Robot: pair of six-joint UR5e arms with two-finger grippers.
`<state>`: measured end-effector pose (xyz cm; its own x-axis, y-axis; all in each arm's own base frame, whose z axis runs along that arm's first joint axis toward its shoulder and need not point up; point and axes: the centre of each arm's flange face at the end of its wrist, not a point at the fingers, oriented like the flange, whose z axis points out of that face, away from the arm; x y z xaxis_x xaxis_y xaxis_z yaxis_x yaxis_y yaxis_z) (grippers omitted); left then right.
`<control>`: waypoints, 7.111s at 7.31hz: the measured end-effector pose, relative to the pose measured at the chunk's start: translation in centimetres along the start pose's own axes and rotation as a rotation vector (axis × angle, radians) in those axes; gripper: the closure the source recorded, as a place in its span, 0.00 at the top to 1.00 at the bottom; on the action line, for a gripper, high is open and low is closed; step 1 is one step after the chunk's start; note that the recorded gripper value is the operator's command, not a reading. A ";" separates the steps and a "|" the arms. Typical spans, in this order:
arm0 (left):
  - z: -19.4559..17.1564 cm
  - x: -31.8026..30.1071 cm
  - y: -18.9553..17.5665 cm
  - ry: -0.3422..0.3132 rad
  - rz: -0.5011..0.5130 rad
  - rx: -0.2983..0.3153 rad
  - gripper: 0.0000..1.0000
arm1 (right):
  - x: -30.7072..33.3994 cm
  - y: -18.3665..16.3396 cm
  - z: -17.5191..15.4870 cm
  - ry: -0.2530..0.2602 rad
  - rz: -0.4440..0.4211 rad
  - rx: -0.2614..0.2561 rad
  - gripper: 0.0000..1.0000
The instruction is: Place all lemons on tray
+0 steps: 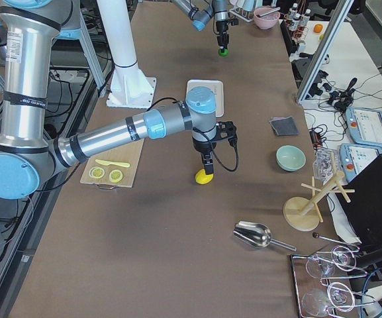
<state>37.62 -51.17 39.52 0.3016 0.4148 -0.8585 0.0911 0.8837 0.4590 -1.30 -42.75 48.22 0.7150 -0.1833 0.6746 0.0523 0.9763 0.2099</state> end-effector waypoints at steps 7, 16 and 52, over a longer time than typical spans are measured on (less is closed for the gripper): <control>11.7 20.3 4.4 0.020 -0.148 0.141 0.99 | -0.7 -1.4 -0.2 -0.003 -0.025 0.015 1.00; -14.1 -8.0 0.7 -0.085 0.103 -0.030 0.99 | -6.0 -4.0 17.0 -0.034 -0.283 -0.063 1.00; -35.1 -34.4 12.0 -0.412 -0.097 -0.256 0.99 | 15.0 1.1 3.3 0.053 0.122 -0.111 1.00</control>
<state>-4.99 -47.22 66.59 0.6583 0.2539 -0.7086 -0.0834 0.9602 0.2666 7.21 -44.83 60.89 0.7565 -0.0596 0.6513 0.0378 0.9982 0.0474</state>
